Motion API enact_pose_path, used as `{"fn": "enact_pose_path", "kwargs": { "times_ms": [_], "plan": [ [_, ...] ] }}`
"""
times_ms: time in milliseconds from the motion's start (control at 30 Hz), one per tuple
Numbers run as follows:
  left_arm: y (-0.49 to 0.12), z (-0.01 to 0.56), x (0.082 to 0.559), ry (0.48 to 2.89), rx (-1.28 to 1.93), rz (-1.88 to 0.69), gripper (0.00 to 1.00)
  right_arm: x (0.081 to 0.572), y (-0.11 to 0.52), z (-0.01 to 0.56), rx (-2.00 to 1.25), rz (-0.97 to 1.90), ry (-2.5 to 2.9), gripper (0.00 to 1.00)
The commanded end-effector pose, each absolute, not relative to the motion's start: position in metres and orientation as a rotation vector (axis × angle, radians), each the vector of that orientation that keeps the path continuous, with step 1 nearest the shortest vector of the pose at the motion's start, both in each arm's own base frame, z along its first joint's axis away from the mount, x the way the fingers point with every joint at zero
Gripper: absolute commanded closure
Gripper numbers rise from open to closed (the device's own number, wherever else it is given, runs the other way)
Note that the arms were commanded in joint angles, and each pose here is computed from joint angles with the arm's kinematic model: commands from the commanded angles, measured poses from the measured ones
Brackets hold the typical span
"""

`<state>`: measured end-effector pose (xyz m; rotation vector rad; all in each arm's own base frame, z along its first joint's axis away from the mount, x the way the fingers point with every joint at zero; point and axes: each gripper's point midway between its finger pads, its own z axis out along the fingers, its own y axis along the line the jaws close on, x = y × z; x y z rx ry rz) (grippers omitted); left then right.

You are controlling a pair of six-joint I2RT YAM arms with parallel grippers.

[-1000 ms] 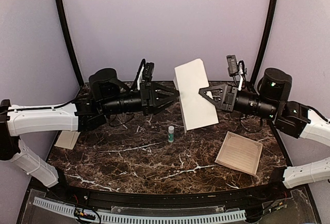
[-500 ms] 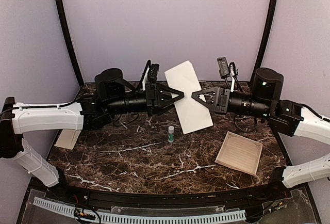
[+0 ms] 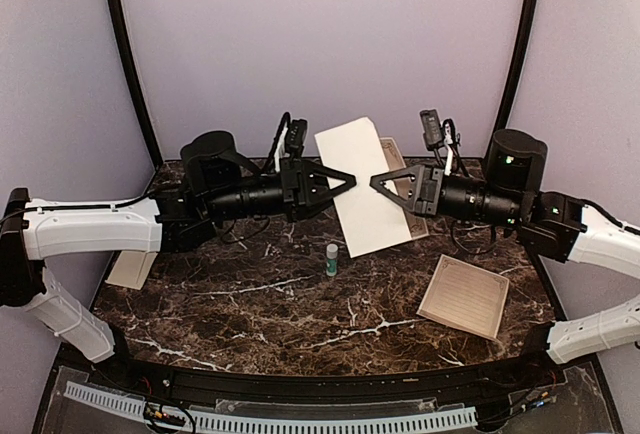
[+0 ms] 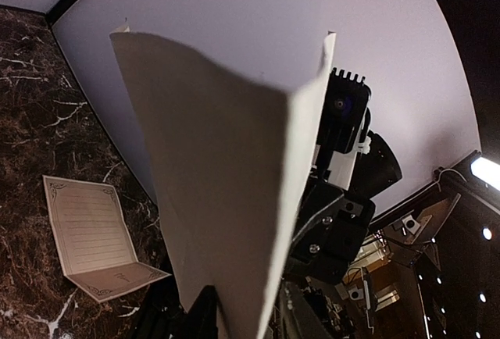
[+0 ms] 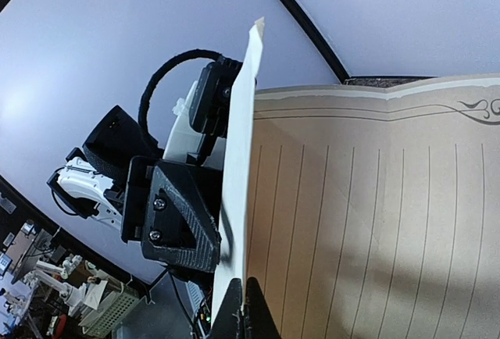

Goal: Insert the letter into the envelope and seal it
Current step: Fold the letter.

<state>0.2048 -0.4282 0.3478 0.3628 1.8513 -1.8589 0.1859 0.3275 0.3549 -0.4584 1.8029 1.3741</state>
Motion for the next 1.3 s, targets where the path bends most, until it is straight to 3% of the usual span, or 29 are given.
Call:
{"fn": "enact_pose_path", "kwargs": {
  "times_ms": [0, 267, 467, 533, 700, 867, 967, 1267],
  "plan": [
    [-0.42, 0.373, 0.197, 1.756, 0.383, -1.886, 0.74, 0.189, 0.323, 0.366, -0.411, 1.381, 1.78, 1.0],
    [-0.421, 0.371, 0.196, 1.771, 0.405, -1.867, 0.84, 0.192, 0.319, 0.361, -0.375, 1.36, 1.8, 1.0],
    [-0.421, 0.368, 0.193, 1.778, 0.447, -1.846, 1.0, 0.194, 0.317, 0.354, -0.359, 1.343, 1.825, 1.0],
    [-0.421, 0.365, 0.193, 1.79, 0.457, -1.833, 1.0, 0.194, 0.315, 0.352, -0.35, 1.336, 1.831, 0.89],
    [-0.417, 0.347, 0.19, 1.845, 0.513, -1.747, 1.0, 0.195, 0.298, 0.353, -0.329, 1.245, 1.855, 0.44],
    [-0.414, 0.318, 0.174, 1.918, 0.689, -1.663, 1.0, 0.188, 0.282, 0.366, -0.371, 1.189, 1.827, 0.13],
    [-0.414, 0.299, 0.156, 1.94, 0.841, -1.635, 1.0, 0.182, 0.287, 0.369, -0.472, 1.167, 1.85, 0.08],
    [-0.419, 0.28, 0.101, 1.929, 1.13, -1.69, 1.0, 0.158, 0.32, 0.362, -0.841, 1.185, 1.911, 0.04]
  ]
}}
